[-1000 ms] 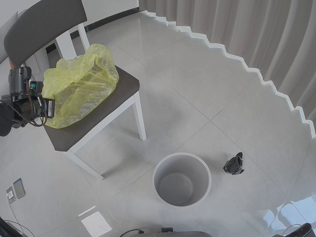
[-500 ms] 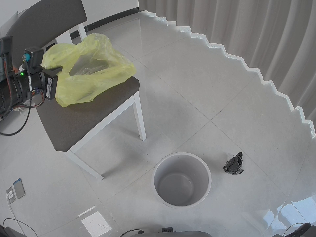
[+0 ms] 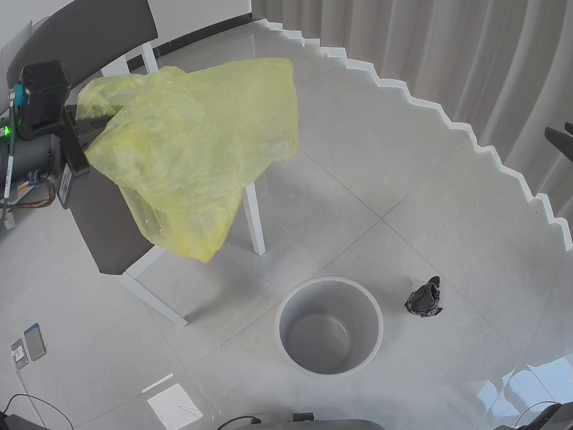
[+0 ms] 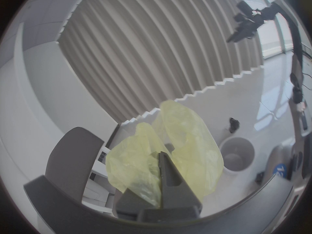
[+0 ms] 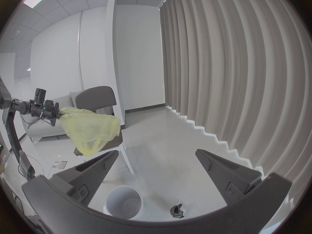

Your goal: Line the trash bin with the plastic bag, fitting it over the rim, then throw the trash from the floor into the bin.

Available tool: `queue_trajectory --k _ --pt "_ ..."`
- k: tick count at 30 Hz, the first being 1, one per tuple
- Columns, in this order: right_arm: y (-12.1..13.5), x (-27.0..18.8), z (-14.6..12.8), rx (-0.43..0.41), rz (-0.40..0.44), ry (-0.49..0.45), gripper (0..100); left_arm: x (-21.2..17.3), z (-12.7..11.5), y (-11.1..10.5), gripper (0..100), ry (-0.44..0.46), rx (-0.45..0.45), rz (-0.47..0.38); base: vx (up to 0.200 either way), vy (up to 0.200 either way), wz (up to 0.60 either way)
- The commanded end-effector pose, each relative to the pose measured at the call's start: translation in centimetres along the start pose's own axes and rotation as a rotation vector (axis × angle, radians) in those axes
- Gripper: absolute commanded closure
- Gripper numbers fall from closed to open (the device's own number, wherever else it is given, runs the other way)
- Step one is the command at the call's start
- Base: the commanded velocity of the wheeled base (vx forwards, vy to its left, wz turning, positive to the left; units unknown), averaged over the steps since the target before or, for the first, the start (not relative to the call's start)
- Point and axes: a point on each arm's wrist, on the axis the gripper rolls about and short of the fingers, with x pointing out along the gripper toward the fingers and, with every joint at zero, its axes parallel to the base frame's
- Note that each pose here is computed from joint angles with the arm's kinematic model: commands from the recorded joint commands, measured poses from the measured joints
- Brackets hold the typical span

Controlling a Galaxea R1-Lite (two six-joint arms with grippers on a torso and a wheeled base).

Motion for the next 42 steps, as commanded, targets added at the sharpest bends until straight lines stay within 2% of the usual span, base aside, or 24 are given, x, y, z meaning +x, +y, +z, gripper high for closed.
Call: queue_trajectory --k 1,3,7,12,14,18,25,32,38,42 --pt "-0.3 3.3 0.6 0.022 0.037 0.063 0 -1.2 2.4 0.5 100 -0.063 0.097 -0.064 0.0 0.0 0.0" --pt "-0.3 3.6 0.6 0.027 0.041 0.078 0 -1.0 2.7 0.5 100 -0.068 0.123 -0.065 0.0 0.0 0.0" --pt "-0.5 5.1 0.2 0.039 0.053 0.127 0 -0.2 3.2 0.6 100 -0.069 0.237 -0.066 0.0 0.0 0.0" --pt "-0.7 6.4 0.3 0.05 0.057 0.137 0 0.3 3.5 0.5 100 -0.08 0.279 -0.07 0.0 0.0 0.0" --pt "-0.5 8.1 0.5 0.102 0.08 0.149 0 0.5 4.4 0.4 100 -0.095 0.317 -0.062 0.0 0.0 0.0" --pt "0.3 10.3 0.3 0.154 0.13 0.176 0 0.6 5.5 0.4 100 -0.137 0.343 -0.068 0.0 0.0 0.0" --pt "2.4 13.4 -1.2 0.19 0.218 0.248 0 1.0 7.0 0.0 100 -0.19 0.365 -0.088 0.0 0.0 0.0" --pt "4.2 13.9 -3.2 0.25 0.319 0.331 0 0.9 7.5 -0.6 100 -0.215 0.371 -0.11 0.0 0.0 0.0" --pt "5.0 13.8 -4.3 0.281 0.357 0.376 0 0.9 8.3 -0.8 100 -0.222 0.371 -0.092 0.0 0.0 0.0" --pt "5.0 13.1 -4.1 0.281 0.362 0.367 0 1.2 8.9 -0.8 100 -0.234 0.366 -0.083 0.0 0.0 0.0"
